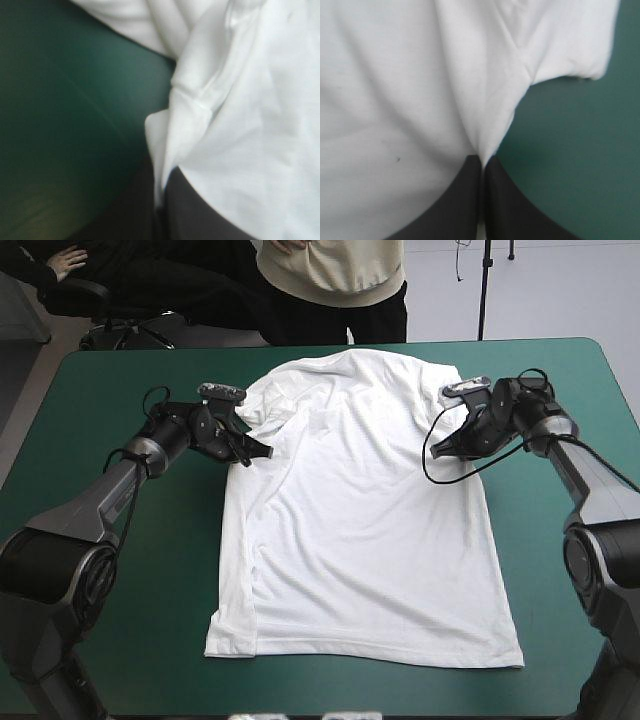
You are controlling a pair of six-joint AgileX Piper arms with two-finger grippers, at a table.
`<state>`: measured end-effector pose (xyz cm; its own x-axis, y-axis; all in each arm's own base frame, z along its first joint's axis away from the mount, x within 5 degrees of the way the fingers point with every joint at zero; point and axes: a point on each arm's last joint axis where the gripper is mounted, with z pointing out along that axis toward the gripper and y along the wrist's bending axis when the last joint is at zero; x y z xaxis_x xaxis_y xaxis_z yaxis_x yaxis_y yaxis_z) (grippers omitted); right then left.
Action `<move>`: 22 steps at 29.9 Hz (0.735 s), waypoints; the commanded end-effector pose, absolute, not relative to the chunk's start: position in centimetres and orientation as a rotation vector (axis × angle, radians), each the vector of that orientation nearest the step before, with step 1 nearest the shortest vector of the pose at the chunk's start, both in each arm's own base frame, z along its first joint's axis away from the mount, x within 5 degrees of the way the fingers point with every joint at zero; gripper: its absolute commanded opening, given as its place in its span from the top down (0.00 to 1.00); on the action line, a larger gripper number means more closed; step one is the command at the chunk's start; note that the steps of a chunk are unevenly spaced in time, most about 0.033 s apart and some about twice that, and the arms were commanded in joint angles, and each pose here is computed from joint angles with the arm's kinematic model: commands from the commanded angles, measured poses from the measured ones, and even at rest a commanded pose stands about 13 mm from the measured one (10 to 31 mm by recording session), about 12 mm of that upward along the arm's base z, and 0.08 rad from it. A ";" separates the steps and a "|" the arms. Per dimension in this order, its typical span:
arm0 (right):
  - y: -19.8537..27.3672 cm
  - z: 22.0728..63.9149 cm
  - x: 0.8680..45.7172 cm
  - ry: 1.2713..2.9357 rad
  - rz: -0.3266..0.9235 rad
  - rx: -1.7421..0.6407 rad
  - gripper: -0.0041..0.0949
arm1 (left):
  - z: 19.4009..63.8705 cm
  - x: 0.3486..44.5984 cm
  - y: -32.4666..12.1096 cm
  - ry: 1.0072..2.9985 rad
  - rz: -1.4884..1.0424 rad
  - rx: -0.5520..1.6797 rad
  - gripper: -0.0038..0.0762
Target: Fold the cloth
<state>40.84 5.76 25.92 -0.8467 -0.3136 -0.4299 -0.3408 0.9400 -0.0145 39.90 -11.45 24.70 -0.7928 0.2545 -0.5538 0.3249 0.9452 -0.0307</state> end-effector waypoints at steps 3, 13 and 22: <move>5.1 35.3 37.7 2.373 0.062 -0.432 0.98 | 33.3 38.7 -11.0 2.289 -0.137 0.405 0.97; 4.1 45.6 29.9 2.026 0.002 -0.402 0.98 | 42.2 33.7 -9.4 2.069 -0.119 0.385 0.97; 2.9 52.6 20.1 1.735 -0.046 -0.387 0.98 | 51.1 24.9 -7.0 1.733 -0.139 0.324 0.97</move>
